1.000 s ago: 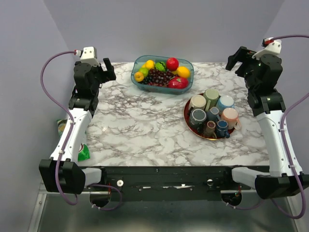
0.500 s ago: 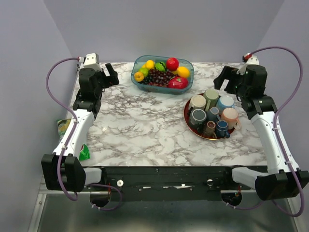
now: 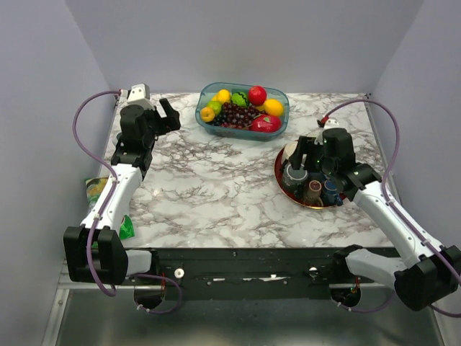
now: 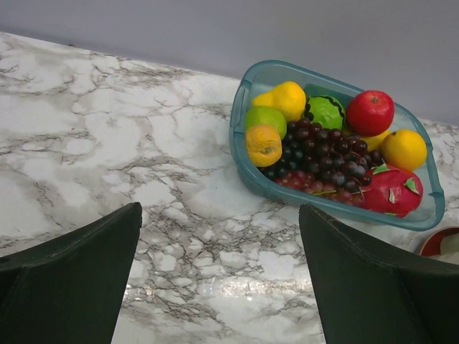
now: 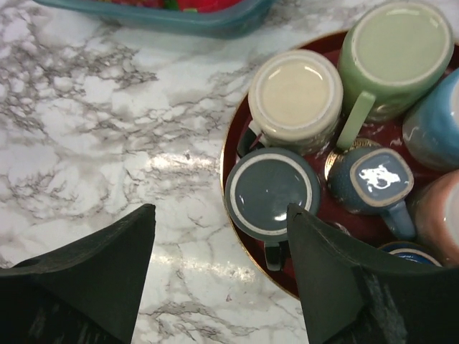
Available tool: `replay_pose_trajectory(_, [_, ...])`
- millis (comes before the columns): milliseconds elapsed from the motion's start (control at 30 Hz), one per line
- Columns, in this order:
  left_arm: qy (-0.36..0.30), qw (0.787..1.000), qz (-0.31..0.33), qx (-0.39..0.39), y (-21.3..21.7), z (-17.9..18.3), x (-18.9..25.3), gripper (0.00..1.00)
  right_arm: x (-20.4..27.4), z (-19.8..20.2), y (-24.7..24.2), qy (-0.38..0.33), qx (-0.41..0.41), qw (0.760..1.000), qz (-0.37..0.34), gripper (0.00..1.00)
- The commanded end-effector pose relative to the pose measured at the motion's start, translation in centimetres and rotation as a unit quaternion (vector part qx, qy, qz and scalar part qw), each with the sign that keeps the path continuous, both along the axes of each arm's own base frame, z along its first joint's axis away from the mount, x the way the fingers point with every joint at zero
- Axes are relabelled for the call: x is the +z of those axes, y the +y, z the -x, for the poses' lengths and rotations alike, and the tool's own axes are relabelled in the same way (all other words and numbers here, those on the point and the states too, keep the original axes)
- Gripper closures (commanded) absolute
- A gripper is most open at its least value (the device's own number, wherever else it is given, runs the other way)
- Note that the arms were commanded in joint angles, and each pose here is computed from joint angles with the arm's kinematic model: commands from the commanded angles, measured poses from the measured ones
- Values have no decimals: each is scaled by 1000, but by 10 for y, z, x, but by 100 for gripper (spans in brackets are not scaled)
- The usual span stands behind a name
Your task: Turn the mug right side up
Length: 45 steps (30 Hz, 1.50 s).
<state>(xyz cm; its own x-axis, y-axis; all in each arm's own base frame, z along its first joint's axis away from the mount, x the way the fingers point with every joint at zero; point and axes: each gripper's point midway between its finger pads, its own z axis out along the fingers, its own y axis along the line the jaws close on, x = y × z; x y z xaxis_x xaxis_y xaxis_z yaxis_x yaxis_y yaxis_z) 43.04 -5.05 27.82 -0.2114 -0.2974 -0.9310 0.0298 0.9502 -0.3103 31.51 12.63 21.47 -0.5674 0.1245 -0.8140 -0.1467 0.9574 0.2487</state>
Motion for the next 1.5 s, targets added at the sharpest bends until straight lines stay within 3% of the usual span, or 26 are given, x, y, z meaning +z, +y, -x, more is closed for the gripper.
replay_pose_trajectory(0, [-7, 999, 7, -45, -17, 3, 0, 1, -37, 2, -1, 40, -52, 998, 8, 23])
replay_pose_trajectory(67, [-2, 998, 11, -56, -21, 4, -3, 1, -48, 5, -1, 59, -59, 996, 12, 31])
replay_pose_trajectory(167, [-2, 998, 14, -64, -24, 5, -5, 1, -65, 8, 1, 87, -68, 993, 32, 35])
replay_pose_trajectory(367, [8, 997, 20, -79, -30, 5, -9, 1, -98, 15, -12, 125, -127, 983, 53, 36])
replay_pose_trajectory(933, [47, 995, 28, -77, -31, 2, -28, 1, -138, 33, -6, 184, -134, 971, 67, 40])
replay_pose_trajectory(1333, [57, 995, 33, -72, -30, 2, -32, 1, -154, 34, -20, 200, -158, 960, 112, 52])
replay_pose_trajectory(1433, [58, 996, 32, -64, -28, 2, -33, 1, -158, 33, -22, 201, -158, 959, 124, 57])
replay_pose_trajectory(1467, [57, 996, 32, -64, -27, 2, -32, 1, -159, 33, -23, 200, -158, 958, 128, 64])
